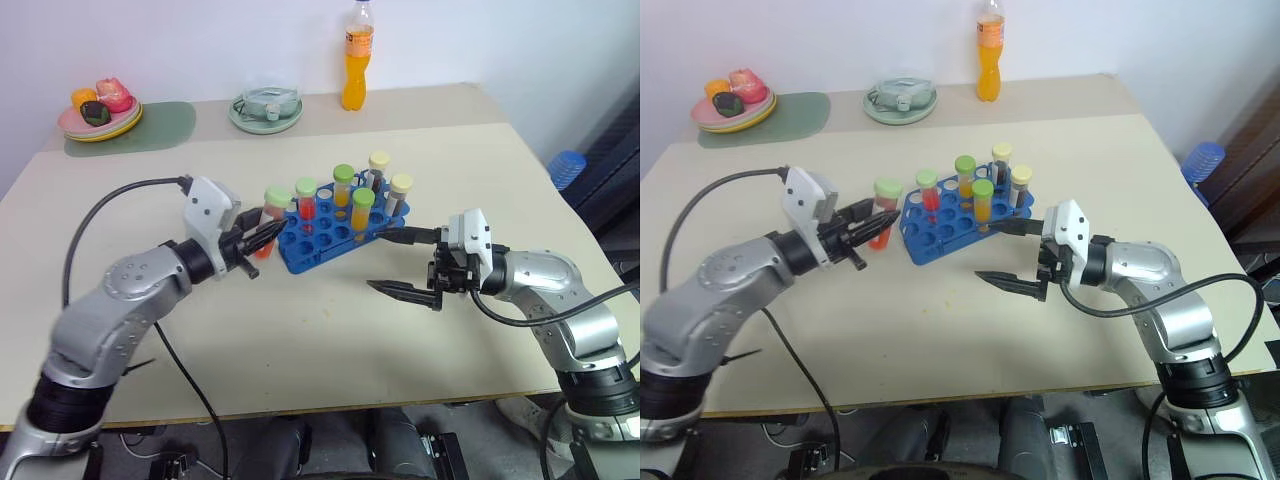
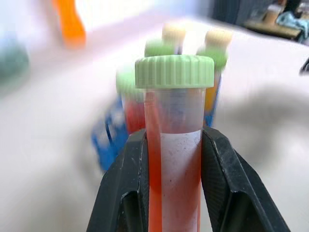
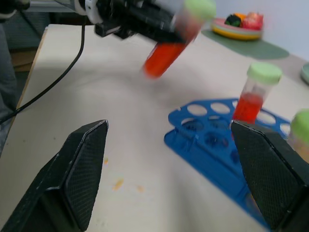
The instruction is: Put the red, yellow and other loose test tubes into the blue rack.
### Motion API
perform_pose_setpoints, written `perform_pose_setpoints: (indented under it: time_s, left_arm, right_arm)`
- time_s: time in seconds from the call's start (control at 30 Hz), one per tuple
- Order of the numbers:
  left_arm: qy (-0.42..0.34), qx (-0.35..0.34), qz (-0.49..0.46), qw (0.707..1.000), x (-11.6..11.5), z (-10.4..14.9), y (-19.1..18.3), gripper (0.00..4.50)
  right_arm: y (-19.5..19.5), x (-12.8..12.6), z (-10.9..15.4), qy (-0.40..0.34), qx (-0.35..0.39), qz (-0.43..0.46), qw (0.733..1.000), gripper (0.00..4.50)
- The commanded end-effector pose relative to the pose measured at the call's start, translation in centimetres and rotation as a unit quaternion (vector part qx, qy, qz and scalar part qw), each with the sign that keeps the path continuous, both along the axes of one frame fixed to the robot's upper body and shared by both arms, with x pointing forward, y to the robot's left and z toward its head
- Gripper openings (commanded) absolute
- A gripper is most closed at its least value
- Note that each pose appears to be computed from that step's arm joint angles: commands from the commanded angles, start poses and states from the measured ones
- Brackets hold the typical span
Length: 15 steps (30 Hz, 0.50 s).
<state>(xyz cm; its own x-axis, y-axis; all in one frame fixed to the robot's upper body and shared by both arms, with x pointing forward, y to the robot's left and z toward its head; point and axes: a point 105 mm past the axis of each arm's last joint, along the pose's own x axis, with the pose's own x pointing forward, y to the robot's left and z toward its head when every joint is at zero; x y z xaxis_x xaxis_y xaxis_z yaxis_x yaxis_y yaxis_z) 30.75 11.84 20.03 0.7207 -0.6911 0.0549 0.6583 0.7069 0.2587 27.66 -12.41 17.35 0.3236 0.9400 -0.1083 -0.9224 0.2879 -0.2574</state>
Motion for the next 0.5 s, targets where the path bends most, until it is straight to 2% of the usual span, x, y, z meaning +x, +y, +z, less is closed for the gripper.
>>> perform_pose_setpoints:
  time_s: [0.03, 0.2, 0.5]
  left_arm:
    - [-0.099, -0.015, -0.027, 0.995, 0.2, 1.2, -1.4, 1.12]
    - [-0.154, -0.050, -0.078, 0.984, 0.8, 0.3, -3.9, 1.12]
    - [-0.149, -0.093, -0.068, 0.982, 2.9, -1.8, -5.9, 1.12]
  right_arm:
    - [-0.6, -0.5, 1.4, -0.036, 0.002, -0.010, 0.999, 4.15]
    - [-1.5, -1.1, 1.4, -0.035, -0.008, -0.035, 0.999, 4.15]
    - [-2.3, -1.7, 1.9, -0.030, -0.017, -0.058, 0.998, 4.15]
